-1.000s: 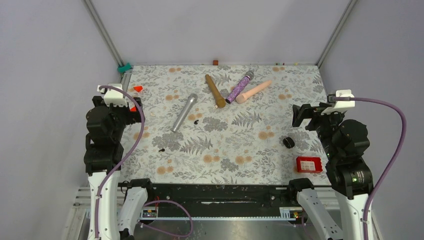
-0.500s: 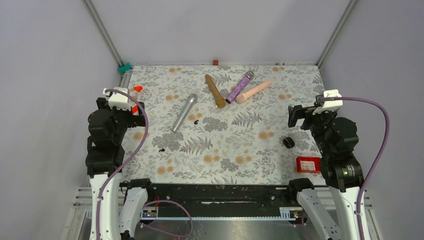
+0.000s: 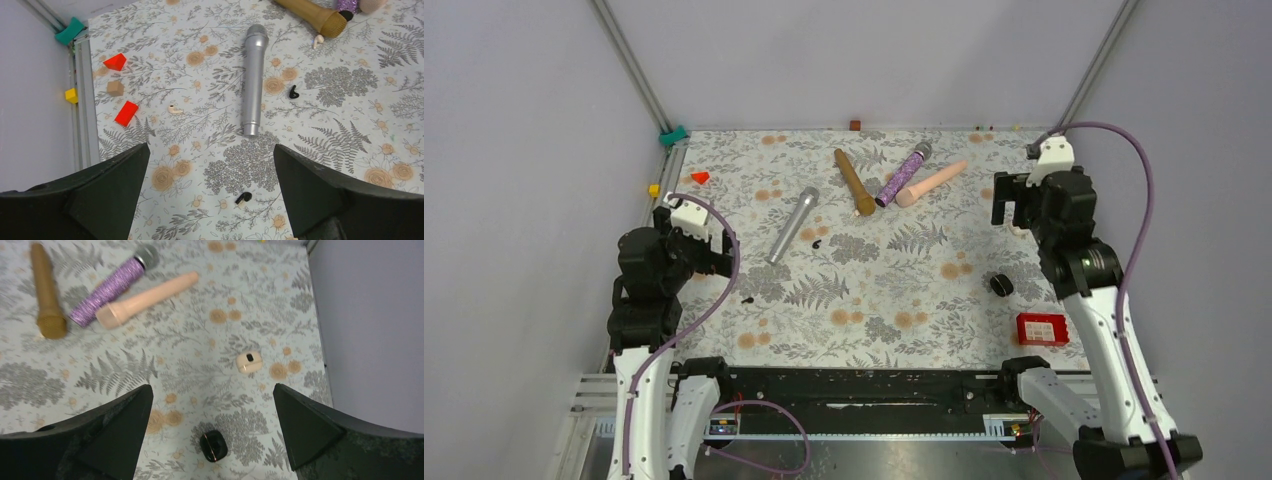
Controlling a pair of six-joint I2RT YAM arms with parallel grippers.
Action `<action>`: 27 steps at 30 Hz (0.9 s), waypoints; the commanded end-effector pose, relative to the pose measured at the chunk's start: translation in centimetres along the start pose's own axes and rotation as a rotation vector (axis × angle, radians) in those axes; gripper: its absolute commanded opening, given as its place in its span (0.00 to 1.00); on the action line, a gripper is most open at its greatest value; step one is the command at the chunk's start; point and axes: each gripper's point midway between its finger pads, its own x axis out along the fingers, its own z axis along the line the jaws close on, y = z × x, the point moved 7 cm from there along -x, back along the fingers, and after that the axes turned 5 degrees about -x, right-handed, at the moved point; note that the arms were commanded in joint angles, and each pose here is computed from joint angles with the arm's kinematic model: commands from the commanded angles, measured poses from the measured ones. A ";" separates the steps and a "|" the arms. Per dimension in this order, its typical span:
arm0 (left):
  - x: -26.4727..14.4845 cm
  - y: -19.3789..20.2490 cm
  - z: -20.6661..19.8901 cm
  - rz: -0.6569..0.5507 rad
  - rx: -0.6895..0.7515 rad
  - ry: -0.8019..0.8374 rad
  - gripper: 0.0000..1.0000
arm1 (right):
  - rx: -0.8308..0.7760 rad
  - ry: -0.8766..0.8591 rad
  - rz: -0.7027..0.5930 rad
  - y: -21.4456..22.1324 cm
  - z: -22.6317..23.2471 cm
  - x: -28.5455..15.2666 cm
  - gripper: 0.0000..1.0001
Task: Insert the wireless bluetooth earbuds into the charging case
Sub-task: Move the charging case to the center of the board.
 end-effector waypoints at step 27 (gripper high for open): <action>0.4 -0.3 -0.8 -0.012 0.029 0.111 0.98 | 0.158 0.004 0.922 14.4 -5.1 19.3 0.98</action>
